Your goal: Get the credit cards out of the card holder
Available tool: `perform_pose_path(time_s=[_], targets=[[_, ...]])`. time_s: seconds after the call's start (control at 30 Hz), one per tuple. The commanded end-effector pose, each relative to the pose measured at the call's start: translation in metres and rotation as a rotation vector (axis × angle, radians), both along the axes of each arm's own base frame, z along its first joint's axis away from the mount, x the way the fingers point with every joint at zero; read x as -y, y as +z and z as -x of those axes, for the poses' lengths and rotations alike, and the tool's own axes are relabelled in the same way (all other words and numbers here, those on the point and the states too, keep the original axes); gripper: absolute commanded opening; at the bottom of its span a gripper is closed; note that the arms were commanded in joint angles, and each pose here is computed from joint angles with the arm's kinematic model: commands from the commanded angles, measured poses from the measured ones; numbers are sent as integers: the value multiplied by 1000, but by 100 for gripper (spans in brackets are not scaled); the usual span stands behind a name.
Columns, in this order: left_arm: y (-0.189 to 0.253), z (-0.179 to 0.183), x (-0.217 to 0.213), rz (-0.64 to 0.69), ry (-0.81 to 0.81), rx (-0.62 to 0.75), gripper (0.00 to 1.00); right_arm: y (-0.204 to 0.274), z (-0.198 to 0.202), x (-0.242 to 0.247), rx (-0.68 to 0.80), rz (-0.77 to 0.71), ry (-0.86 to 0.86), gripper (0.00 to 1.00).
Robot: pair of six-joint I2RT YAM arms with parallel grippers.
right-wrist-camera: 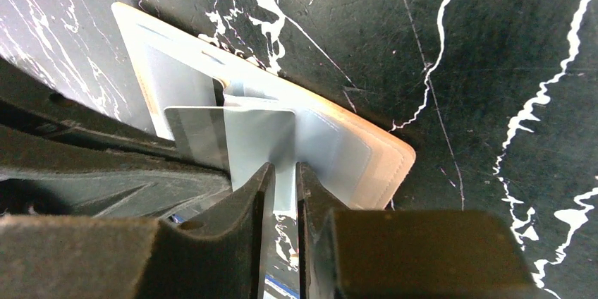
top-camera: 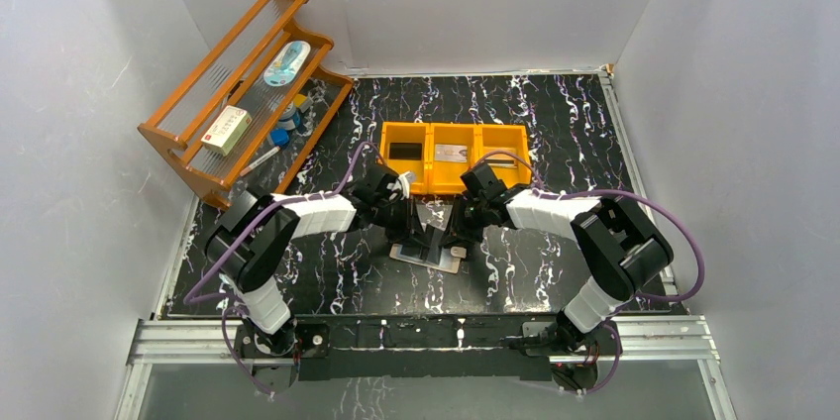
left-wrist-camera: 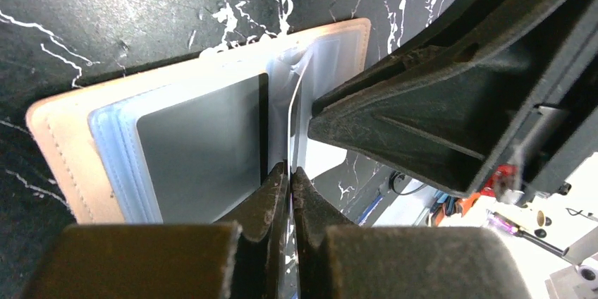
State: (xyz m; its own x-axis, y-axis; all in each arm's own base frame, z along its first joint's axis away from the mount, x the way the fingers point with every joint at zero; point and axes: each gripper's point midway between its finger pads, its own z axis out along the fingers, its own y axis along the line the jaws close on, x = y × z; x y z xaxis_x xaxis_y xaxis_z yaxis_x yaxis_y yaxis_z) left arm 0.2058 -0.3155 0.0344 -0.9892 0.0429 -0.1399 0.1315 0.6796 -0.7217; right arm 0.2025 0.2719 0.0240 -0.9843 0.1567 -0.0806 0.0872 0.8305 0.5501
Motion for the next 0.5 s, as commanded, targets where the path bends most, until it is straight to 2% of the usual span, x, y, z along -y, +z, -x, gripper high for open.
perform_pose_path(time_s=[0.0,0.3,0.47], targets=[[18,-6,-10,-41,7,73,0,-34,12,31,-38,173,-20,26],[35,-16,-30,-91,31,133,0,-28,6,33,-15,194,-25,25],[57,-23,-35,-74,27,194,0,1,-10,20,79,140,35,26]])
